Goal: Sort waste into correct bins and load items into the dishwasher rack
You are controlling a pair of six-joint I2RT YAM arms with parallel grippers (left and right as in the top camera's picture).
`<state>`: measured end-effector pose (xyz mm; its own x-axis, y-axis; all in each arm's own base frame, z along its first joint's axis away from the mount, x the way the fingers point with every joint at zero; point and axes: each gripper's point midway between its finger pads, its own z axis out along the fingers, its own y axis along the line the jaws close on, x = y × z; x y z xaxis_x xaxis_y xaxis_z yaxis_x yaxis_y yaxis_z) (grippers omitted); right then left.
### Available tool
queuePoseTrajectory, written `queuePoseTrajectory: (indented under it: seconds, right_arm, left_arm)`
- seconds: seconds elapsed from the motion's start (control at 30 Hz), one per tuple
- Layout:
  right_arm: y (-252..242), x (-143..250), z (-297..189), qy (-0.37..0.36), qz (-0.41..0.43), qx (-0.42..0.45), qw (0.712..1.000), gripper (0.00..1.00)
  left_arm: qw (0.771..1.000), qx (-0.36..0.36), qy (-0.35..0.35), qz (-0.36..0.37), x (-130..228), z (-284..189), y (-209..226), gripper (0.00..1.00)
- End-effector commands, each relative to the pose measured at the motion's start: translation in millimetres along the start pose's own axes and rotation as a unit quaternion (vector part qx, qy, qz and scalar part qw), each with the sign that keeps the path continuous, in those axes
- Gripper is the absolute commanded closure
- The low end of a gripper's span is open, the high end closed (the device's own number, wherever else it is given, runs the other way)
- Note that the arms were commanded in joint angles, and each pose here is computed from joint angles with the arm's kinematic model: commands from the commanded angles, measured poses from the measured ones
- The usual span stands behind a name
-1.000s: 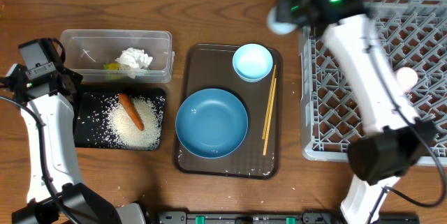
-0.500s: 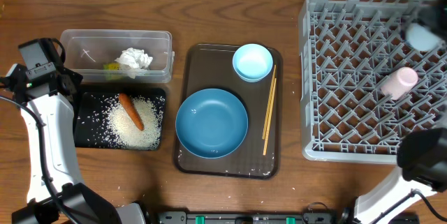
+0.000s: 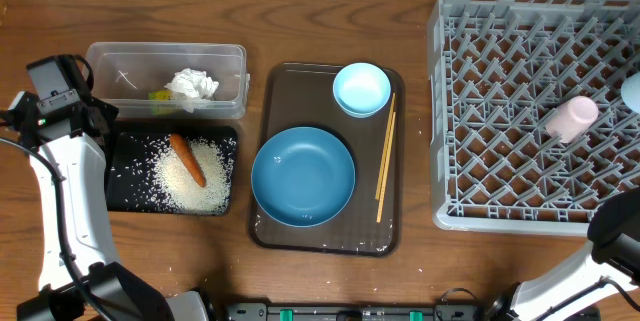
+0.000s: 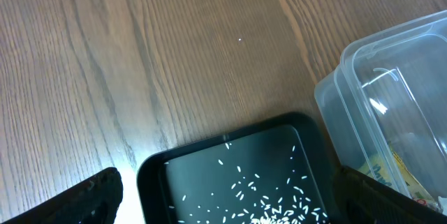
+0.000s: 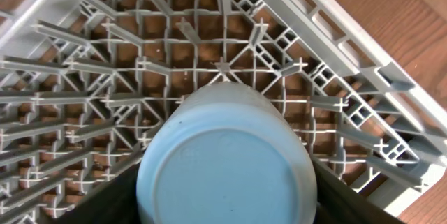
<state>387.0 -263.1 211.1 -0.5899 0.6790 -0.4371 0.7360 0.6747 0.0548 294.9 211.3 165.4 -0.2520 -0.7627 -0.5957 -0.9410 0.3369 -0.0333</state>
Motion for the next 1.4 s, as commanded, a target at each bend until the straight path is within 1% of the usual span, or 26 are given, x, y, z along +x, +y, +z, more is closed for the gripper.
queuePoseTrajectory:
  seconds: [0.0,0.23,0.4,0.57,0.6,0.63,0.73,0.77,0.83,0.87,0.9,0.93,1.0,1.1,1.23,1.37]
  right_arm:
    - [-4.1,0.7,1.6,0.0,-0.01,0.002,1.0,0.22]
    - [-1.3,2.1,2.0,0.002,-0.01,-0.005,1.0,0.2]
    - [21.7,9.7,-2.6,0.017,-0.014,-0.062,0.998,0.2]
    - [34.1,10.1,-12.6,0.009,-0.024,-0.078,0.997,0.21]
    - [37.4,10.6,-13.2,0.009,-0.027,-0.08,0.996,0.25]
    - [41.5,11.5,-13.6,0.008,-0.031,-0.082,0.996,0.31]
    - [58.0,16.9,-14.7,0.01,-0.052,-0.09,0.995,0.65]
    - [64.4,18.8,-15.3,0.009,-0.06,-0.09,0.994,0.75]
    - [75.1,22.1,-15.6,0.004,-0.076,-0.082,0.994,0.89]
    - [80.1,23.7,-14.6,0.001,-0.085,-0.073,0.994,0.95]
    - [83.5,24.9,-13.7,0.0,-0.09,-0.068,0.994,0.98]
    - [87.5,26.8,-11.7,-0.001,-0.097,-0.058,0.994,0.99]
    - [88.3,28.8,-6.0,-0.004,-0.098,-0.029,0.995,0.99]
    - [75.3,27.9,5.8,-0.006,-0.08,0.026,0.996,0.99]
    - [69.4,33.5,14.2,0.013,-0.079,0.033,0.996,0.99]
    - [53.4,33.7,16.7,0.025,-0.067,0.043,0.996,0.99]
  left_arm:
    - [1.0,-0.009,-0.006,-0.009,-2.6,-0.1,4.2,0.03]
    - [1.0,-0.009,-0.006,-0.009,-2.6,-0.1,4.2,0.03]
    - [1.0,-0.009,-0.006,-0.009,-2.6,-0.1,4.2,0.03]
    - [1.0,-0.009,-0.006,-0.009,-2.6,-0.1,4.3,0.03]
    - [1.0,-0.009,-0.006,-0.009,-2.6,-0.1,4.3,0.03]
    - [1.0,-0.009,-0.006,-0.009,-2.6,-0.1,4.2,0.03]
    - [1.0,-0.009,-0.006,-0.009,-2.6,-0.1,4.2,0.03]
    - [1.0,-0.009,-0.006,-0.009,-2.6,-0.1,4.2,0.03]
    - [1.0,-0.009,-0.006,-0.009,-2.6,-0.1,4.2,0.03]
    - [1.0,-0.009,-0.006,-0.009,-2.6,-0.1,4.2,0.03]
    - [1.0,-0.009,-0.006,-0.009,-2.6,-0.1,4.2,0.03]
    - [1.0,-0.009,-0.006,-0.009,-2.6,-0.1,4.2,0.03]
    - [1.0,-0.009,-0.006,-0.009,-2.6,-0.1,4.3,0.03]
    - [1.0,-0.009,-0.006,-0.009,-2.6,-0.1,4.2,0.03]
    - [1.0,-0.009,-0.006,-0.009,-2.5,-0.1,4.3,0.03]
    - [1.0,-0.009,-0.006,-0.009,-2.6,-0.1,4.2,0.03]
